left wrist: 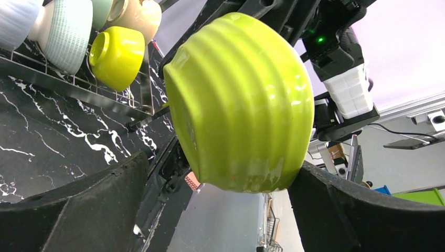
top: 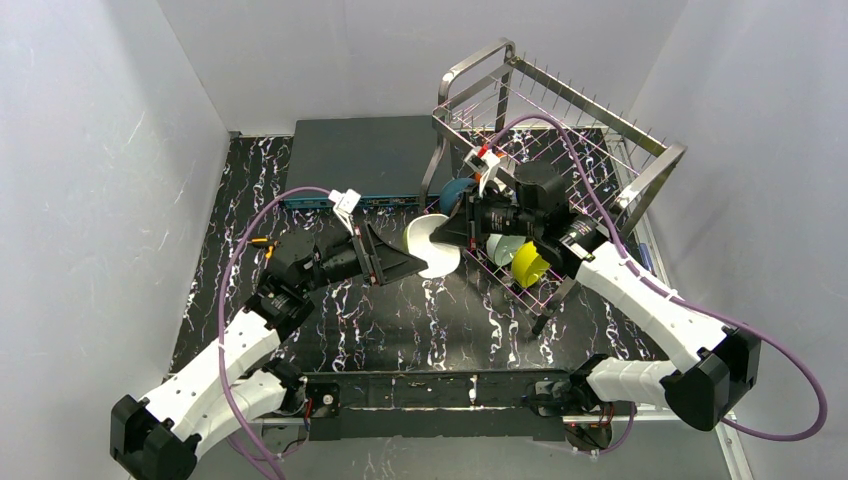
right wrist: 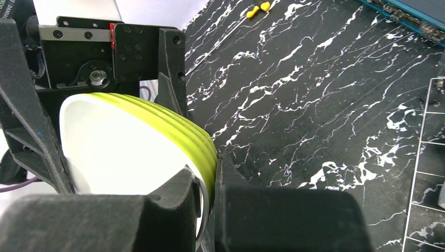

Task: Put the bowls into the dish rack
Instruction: Pick up the bowl from the center of the board.

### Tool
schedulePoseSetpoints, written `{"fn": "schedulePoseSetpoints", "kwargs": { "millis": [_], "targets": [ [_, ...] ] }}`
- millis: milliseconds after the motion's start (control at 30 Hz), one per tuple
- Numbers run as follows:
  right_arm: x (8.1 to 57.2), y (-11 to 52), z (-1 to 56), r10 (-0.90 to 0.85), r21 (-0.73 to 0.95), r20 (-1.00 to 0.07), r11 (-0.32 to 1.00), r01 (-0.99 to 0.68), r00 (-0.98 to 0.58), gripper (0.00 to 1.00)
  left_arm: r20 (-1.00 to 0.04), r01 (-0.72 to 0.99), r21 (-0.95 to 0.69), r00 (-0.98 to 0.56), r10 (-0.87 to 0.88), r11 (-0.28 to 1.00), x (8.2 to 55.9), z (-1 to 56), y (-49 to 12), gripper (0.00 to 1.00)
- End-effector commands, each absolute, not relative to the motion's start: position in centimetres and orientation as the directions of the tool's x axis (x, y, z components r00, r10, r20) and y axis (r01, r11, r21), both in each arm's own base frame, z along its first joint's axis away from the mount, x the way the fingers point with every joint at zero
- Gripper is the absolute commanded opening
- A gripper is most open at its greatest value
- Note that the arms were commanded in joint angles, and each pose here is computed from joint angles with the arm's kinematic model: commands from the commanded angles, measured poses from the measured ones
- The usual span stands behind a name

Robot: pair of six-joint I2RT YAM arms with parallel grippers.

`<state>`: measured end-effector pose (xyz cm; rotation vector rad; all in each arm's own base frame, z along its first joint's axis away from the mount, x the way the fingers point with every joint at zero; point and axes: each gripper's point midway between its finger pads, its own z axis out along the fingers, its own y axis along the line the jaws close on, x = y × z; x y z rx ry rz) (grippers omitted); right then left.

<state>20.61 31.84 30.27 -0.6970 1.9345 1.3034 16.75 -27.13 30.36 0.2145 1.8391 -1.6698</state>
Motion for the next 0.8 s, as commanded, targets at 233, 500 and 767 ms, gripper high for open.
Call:
{"fn": "schedulePoseSetpoints", "kwargs": {
  "millis": [233,500,767],
  "targets": [
    [20.6,31.3,33.1,-0.042,0.490,-0.845,0.338,-0.804,-0.533,0.01,-0.569,0.556,-0.821,-0.777,-0.267,0.132,15.7,31.6,-27.1,0.91],
    [20.5,31.5,32.6,-0.052,0.503,-0.836,0.322,-0.802,-0.546,0.01,-0.581,0.570,-0.812,-0.770,-0.263,0.127,16.1,32.5,-27.4,0.81],
    [20.4,31.6,32.7,-0.056,0.505,-0.835,0.315,-0.803,-0.547,0.01,-0.575,0.563,-0.816,-0.771,-0.272,0.130,16.6,32.9,-27.6,0.80]
  ]
}}
